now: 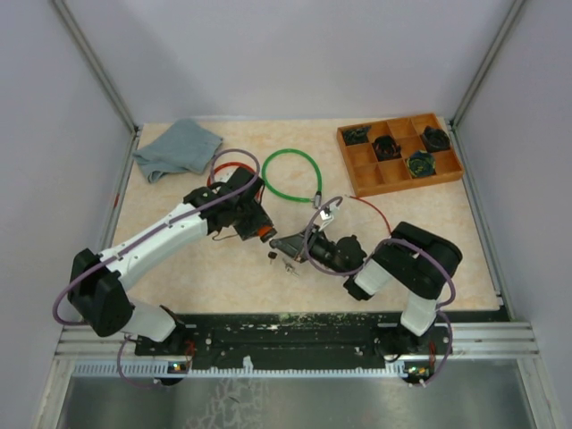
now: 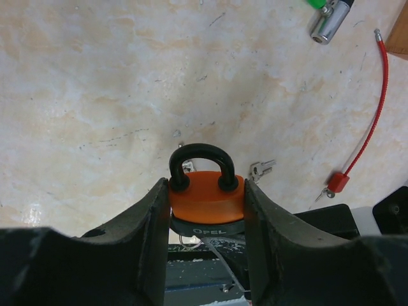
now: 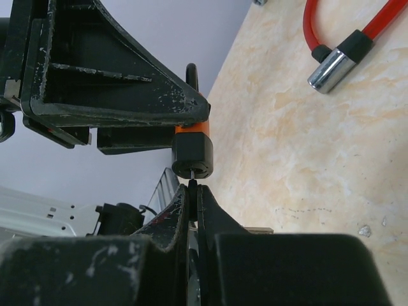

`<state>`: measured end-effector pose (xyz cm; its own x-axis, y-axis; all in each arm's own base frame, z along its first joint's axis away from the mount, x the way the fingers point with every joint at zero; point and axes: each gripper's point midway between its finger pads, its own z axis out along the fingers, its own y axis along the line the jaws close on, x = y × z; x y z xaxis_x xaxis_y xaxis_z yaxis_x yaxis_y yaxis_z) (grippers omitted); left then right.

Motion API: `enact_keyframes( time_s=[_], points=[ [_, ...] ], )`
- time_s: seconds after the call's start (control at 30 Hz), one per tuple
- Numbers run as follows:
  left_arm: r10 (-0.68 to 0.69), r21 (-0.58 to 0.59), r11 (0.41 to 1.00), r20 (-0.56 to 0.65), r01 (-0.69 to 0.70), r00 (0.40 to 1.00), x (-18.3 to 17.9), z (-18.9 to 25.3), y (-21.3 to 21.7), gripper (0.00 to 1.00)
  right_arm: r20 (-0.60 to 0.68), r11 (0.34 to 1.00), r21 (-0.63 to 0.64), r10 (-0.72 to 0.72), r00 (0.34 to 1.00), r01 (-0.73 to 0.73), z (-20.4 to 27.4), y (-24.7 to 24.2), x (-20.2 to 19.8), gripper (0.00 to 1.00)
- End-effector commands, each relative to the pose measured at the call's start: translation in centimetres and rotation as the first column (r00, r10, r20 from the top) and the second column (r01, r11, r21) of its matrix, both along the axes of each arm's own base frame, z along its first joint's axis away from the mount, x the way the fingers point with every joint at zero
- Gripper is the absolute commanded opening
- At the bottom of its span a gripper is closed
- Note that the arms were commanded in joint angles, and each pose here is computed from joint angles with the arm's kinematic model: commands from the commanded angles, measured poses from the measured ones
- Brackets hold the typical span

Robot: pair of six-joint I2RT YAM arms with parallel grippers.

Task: Unlock with the key
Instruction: Unlock the lock.

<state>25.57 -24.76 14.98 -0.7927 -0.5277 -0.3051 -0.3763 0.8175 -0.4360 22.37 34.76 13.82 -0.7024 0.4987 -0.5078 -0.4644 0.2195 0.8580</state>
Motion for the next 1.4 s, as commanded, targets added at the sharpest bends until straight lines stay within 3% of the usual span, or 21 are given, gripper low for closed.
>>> enact_keyframes(
  time_s=[0.0, 0.3, 0.5, 0.63, 0.83, 0.93, 1.07, 1.13, 1.27, 1.37],
  points=[
    [-0.159, -0.195, 0.970, -0.057, 0.145, 0.986, -3.7, 2.2, -4.8, 0.00, 0.179, 0.982, 0.171, -0.106, 0.978, 0.075, 6.6, -1.1, 2.8, 0.00],
    [-0.238, -0.185, 0.954, 0.011, 0.236, 0.971, -4.2, 2.5, -5.6, 0.00, 0.233, 0.976, 0.215, -0.084, 0.969, 0.033, 9.4, -2.0, 3.6, 0.00],
    [-0.281, -0.263, 0.901, 0.257, 0.346, 0.925, -3.6, 5.9, -6.3, 0.00, 0.204, 0.950, 0.307, -0.002, 0.979, -0.062, 11.6, -2.7, 2.5, 0.00],
    [-0.290, -0.298, 0.834, 0.481, 0.465, 0.828, -3.7, 9.5, -6.6, 0.00, 0.221, 0.926, 0.361, 0.028, 0.975, -0.109, 14.3, -3.4, 1.4, 0.00],
    [-0.268, -0.273, 0.706, 0.751, 0.653, 0.604, -5.8, 14.8, -6.5, 0.00, 0.246, 0.899, 0.405, 0.071, 0.967, -0.169, 17.0, -4.0, 0.3, 0.00],
    [-0.257, -0.244, 0.698, 0.792, 0.673, 0.553, -6.2, 15.6, -6.0, 0.00, 0.262, 0.908, 0.380, 0.077, 0.962, -0.176, 17.5, -3.8, 0.2, 0.00],
    [-0.242, -0.206, 0.743, 0.804, 0.637, 0.542, -5.5, 15.8, -5.0, 0.00, 0.285, 0.951, 0.276, 0.055, 0.957, -0.136, 16.7, -3.5, 0.6, 0.00],
    [-0.238, -0.193, 0.765, 0.803, 0.615, 0.547, -5.1, 15.5, -4.6, 0.00, 0.306, 0.971, 0.209, 0.051, 0.951, -0.119, 16.1, -3.4, 0.7, 0.09],
    [-0.208, -0.201, 0.812, 0.778, 0.549, 0.592, -3.9, 14.6, -4.0, 0.00, 0.344, 0.997, 0.046, 0.044, 0.938, -0.063, 14.0, -3.4, 0.9, 0.41],
    [-0.174, -0.212, 0.853, 0.746, 0.477, 0.643, -2.9, 13.7, -3.5, 0.00, 0.400, 0.997, -0.080, 0.021, 0.916, 0.012, 12.5, -3.7, 1.2, 0.52]
  ],
)
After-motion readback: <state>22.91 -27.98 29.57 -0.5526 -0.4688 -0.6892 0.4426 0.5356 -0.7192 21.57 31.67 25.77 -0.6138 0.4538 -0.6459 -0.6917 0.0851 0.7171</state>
